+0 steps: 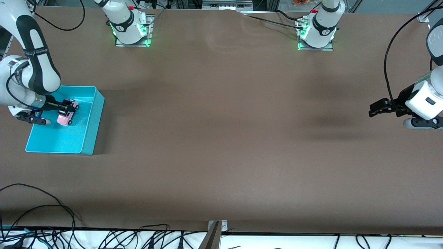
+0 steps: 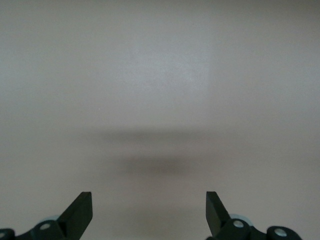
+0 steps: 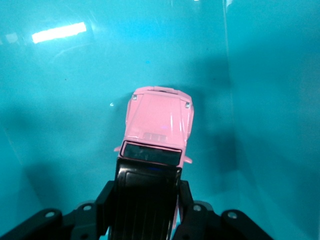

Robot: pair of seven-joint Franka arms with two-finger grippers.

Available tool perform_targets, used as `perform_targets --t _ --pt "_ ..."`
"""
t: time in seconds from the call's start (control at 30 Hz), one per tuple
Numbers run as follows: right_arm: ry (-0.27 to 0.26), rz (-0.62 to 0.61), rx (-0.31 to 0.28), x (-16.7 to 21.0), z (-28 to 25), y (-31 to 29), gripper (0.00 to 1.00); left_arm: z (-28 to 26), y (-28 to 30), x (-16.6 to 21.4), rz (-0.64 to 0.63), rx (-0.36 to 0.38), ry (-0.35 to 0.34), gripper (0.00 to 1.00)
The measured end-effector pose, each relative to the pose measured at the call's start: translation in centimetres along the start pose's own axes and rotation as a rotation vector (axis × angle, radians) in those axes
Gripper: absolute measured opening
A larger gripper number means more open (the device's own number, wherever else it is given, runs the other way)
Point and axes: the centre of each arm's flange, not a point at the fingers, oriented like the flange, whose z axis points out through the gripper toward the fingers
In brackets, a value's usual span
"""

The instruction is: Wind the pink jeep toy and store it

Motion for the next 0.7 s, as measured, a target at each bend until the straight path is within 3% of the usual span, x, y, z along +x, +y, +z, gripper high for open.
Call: perform_targets --t 0.37,0.7 --pt "0.005 0.0 -0.007 0.1 1.7 0.0 0.56 0.0 0.0 0.0 0.0 0.0 0.0 1.0" --pt "0.015 0.028 -0.008 0.4 2.4 -0.8 0.99 0.0 0.0 0.0 0.0 0.0 0.0 1.0"
